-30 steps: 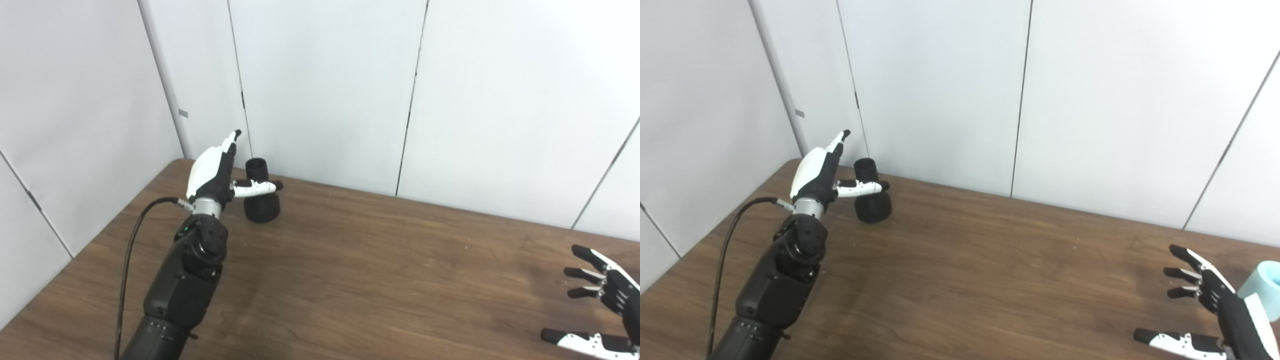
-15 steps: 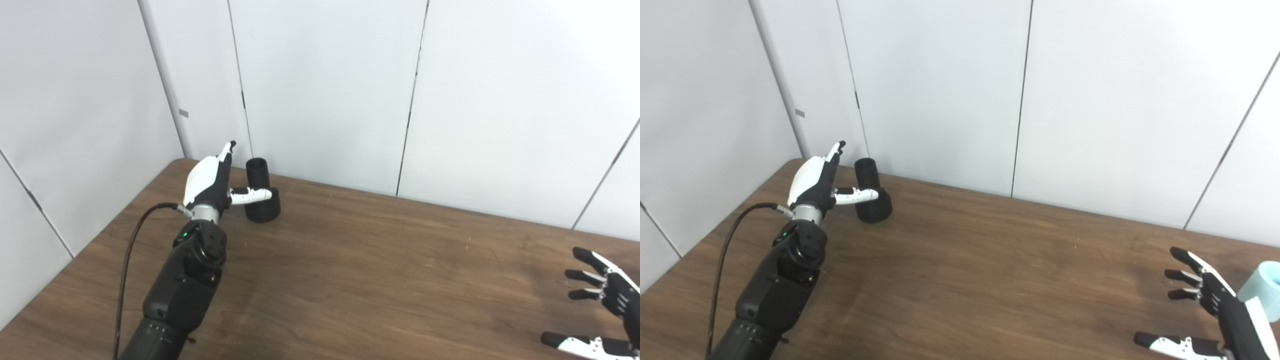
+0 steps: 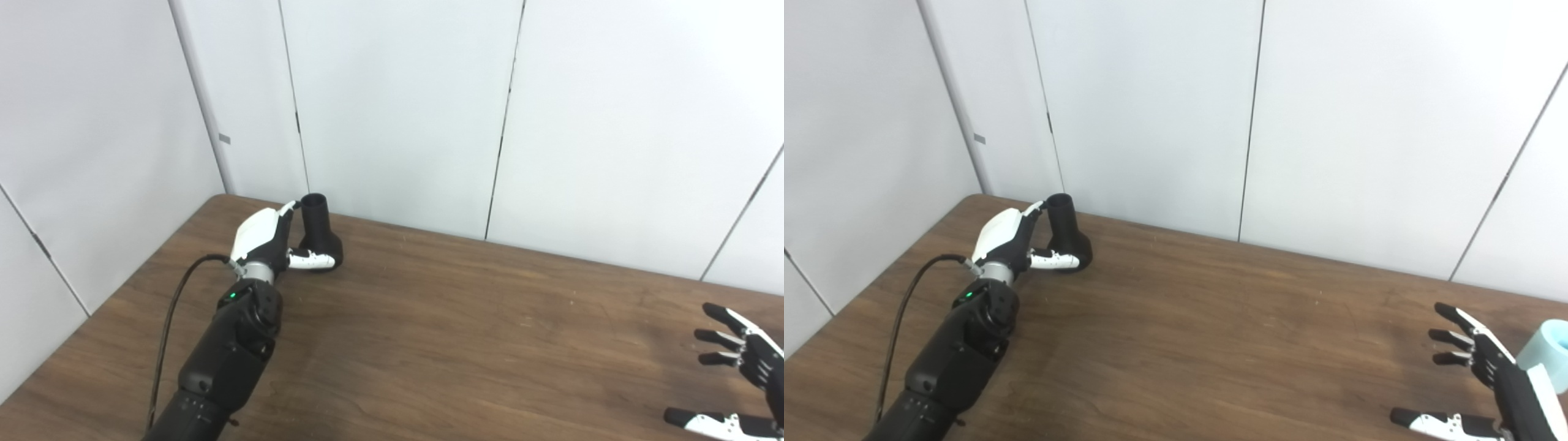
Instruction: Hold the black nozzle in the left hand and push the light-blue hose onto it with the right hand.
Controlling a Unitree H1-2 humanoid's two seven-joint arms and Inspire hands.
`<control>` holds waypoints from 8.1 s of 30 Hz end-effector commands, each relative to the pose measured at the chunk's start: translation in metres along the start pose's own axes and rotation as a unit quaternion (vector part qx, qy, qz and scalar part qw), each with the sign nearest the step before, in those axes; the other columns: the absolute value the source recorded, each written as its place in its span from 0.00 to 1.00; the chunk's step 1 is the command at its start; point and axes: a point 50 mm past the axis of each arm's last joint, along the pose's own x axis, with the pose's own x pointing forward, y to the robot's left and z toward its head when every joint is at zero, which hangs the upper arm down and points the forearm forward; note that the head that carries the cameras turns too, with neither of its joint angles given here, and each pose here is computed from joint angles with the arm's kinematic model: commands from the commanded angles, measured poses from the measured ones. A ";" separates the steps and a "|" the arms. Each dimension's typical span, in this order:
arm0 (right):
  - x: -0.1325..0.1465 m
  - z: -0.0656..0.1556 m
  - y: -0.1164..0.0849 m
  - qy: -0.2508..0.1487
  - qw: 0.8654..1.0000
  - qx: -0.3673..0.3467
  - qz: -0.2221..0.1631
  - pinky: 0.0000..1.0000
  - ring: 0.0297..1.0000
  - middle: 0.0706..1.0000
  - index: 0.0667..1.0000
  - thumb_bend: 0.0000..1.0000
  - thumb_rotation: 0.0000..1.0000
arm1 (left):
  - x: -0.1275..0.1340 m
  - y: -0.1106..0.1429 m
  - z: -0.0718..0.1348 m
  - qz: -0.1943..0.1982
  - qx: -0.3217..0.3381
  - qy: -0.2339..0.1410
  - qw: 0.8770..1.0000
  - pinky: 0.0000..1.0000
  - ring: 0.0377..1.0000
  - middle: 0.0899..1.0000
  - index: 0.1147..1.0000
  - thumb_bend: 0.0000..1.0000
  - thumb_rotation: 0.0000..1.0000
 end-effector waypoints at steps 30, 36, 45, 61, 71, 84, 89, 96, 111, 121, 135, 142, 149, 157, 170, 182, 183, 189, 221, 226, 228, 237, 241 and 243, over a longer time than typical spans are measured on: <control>0.003 0.018 -0.015 -0.020 1.000 -0.018 0.001 0.64 0.76 0.87 0.83 0.78 0.13 | 0.014 0.014 0.007 -0.002 0.035 -0.014 0.999 1.00 0.93 0.85 0.80 1.00 0.33; 0.002 0.017 -0.015 -0.016 1.000 -0.014 0.000 0.65 0.77 0.87 0.85 0.74 0.14 | 0.018 0.011 0.004 -0.021 0.014 -0.006 1.000 1.00 0.93 0.85 0.80 0.98 0.31; 0.001 0.020 -0.014 -0.016 1.000 -0.014 -0.002 0.64 0.76 0.86 0.84 0.74 0.18 | 0.026 0.007 0.003 -0.012 -0.002 -0.015 1.000 1.00 0.91 0.84 0.80 0.96 0.28; -0.002 0.024 -0.012 -0.012 1.000 -0.021 0.001 0.63 0.76 0.86 0.84 0.72 0.22 | 0.039 0.005 0.008 -0.009 0.005 -0.010 1.000 1.00 0.90 0.83 0.80 0.94 0.25; -0.002 0.027 -0.012 -0.012 1.000 -0.021 0.000 0.62 0.76 0.86 0.84 0.72 0.22 | 0.040 0.000 0.015 -0.024 -0.010 -0.026 0.999 1.00 0.87 0.77 0.74 0.94 0.24; 0.000 0.031 -0.011 -0.015 1.000 -0.026 -0.003 0.62 0.76 0.86 0.84 0.70 0.22 | 0.031 -0.021 0.008 -0.056 -0.093 -0.105 0.989 0.79 0.52 0.41 0.44 0.52 0.00; 0.000 0.033 -0.011 -0.016 1.000 -0.026 -0.006 0.62 0.76 0.86 0.84 0.69 0.23 | 0.030 -0.022 0.005 -0.050 -0.086 -0.106 0.989 0.77 0.52 0.42 0.43 0.53 0.00; 0.002 0.035 -0.011 -0.018 0.999 -0.026 -0.010 0.62 0.76 0.86 0.84 0.69 0.21 | 0.028 -0.024 0.003 -0.050 -0.088 -0.113 0.988 0.79 0.52 0.42 0.43 0.53 0.00; 0.008 0.045 0.003 -0.013 0.999 -0.027 -0.015 0.65 0.76 0.87 0.85 0.69 0.19 | -0.014 -0.079 0.077 -0.186 0.072 -0.318 0.927 1.00 0.60 0.41 0.43 0.53 0.00; 0.011 0.053 0.013 -0.021 0.998 -0.049 -0.033 0.62 0.75 0.86 0.83 0.70 0.24 | -0.057 -0.109 0.150 -0.281 0.086 -0.445 0.846 1.00 0.60 0.40 0.44 0.52 0.00; 0.014 0.059 0.017 -0.031 0.998 -0.033 -0.048 0.60 0.73 0.85 0.83 0.71 0.27 | -0.099 -0.148 0.185 -0.317 0.113 -0.524 0.782 1.00 0.59 0.38 0.45 0.52 0.00; 0.014 0.061 0.015 -0.032 0.998 -0.034 -0.052 0.60 0.73 0.85 0.83 0.70 0.26 | -0.098 -0.153 0.183 -0.308 0.150 -0.534 0.773 0.99 0.58 0.39 0.45 0.52 0.00; 0.015 0.061 0.015 -0.033 0.997 -0.037 -0.053 0.60 0.73 0.85 0.83 0.70 0.26 | -0.086 -0.150 0.171 -0.303 0.177 -0.518 0.780 0.98 0.59 0.41 0.44 0.52 0.00; 0.014 0.061 0.012 -0.031 0.997 -0.040 -0.052 0.60 0.73 0.85 0.83 0.70 0.26 | -0.068 -0.141 0.155 -0.281 0.193 -0.474 0.812 1.00 0.60 0.41 0.44 0.53 0.00; 0.012 0.060 0.009 -0.029 0.998 -0.041 -0.048 0.60 0.73 0.85 0.83 0.70 0.26 | -0.035 -0.126 0.129 -0.234 0.210 -0.353 0.881 1.00 0.63 0.42 0.43 0.53 0.00; 0.013 0.059 0.010 -0.028 0.998 -0.040 -0.046 0.60 0.73 0.85 0.83 0.70 0.26 | -0.038 -0.143 0.120 -0.230 0.191 -0.357 0.885 1.00 0.63 0.43 0.42 0.53 0.00; 0.013 0.059 0.011 -0.028 0.998 -0.040 -0.046 0.60 0.73 0.85 0.83 0.70 0.26 | -0.039 -0.144 0.121 -0.233 0.188 -0.361 0.883 1.00 0.64 0.43 0.42 0.53 0.00; 0.013 0.060 0.010 -0.028 0.998 -0.040 -0.045 0.60 0.73 0.85 0.83 0.70 0.26 | -0.046 -0.148 0.125 -0.256 0.174 -0.384 0.870 1.00 0.63 0.42 0.43 0.53 0.00; 0.014 0.063 0.010 -0.034 0.997 -0.038 -0.050 0.60 0.73 0.85 0.83 0.70 0.26 | -0.077 -0.166 0.141 -0.350 0.147 -0.436 0.816 1.00 0.63 0.43 0.42 0.53 0.00; 0.014 0.061 0.009 -0.034 0.997 -0.039 -0.050 0.60 0.73 0.85 0.83 0.70 0.27 | -0.079 -0.170 0.141 -0.350 0.170 -0.446 0.806 1.00 0.63 0.44 0.41 0.53 0.00; 0.014 0.061 0.009 -0.034 0.997 -0.039 -0.050 0.60 0.73 0.85 0.83 0.70 0.27 | -0.079 -0.171 0.141 -0.348 0.172 -0.448 0.805 1.00 0.63 0.44 0.41 0.53 0.00; 0.015 0.062 0.009 -0.035 0.997 -0.039 -0.050 0.60 0.73 0.85 0.83 0.70 0.27 | -0.080 -0.172 0.141 -0.341 0.187 -0.450 0.804 1.00 0.64 0.45 0.41 0.53 0.00; 0.015 0.066 0.002 -0.037 0.997 -0.040 -0.053 0.60 0.73 0.85 0.83 0.71 0.28 | -0.081 -0.173 0.140 -0.340 0.200 -0.450 0.802 1.00 0.65 0.44 0.41 0.53 0.00; 0.015 0.070 -0.011 -0.041 0.997 -0.037 -0.058 0.58 0.72 0.83 0.83 0.71 0.28 | -0.081 -0.173 0.139 -0.341 0.203 -0.448 0.801 1.00 0.64 0.44 0.42 0.53 0.00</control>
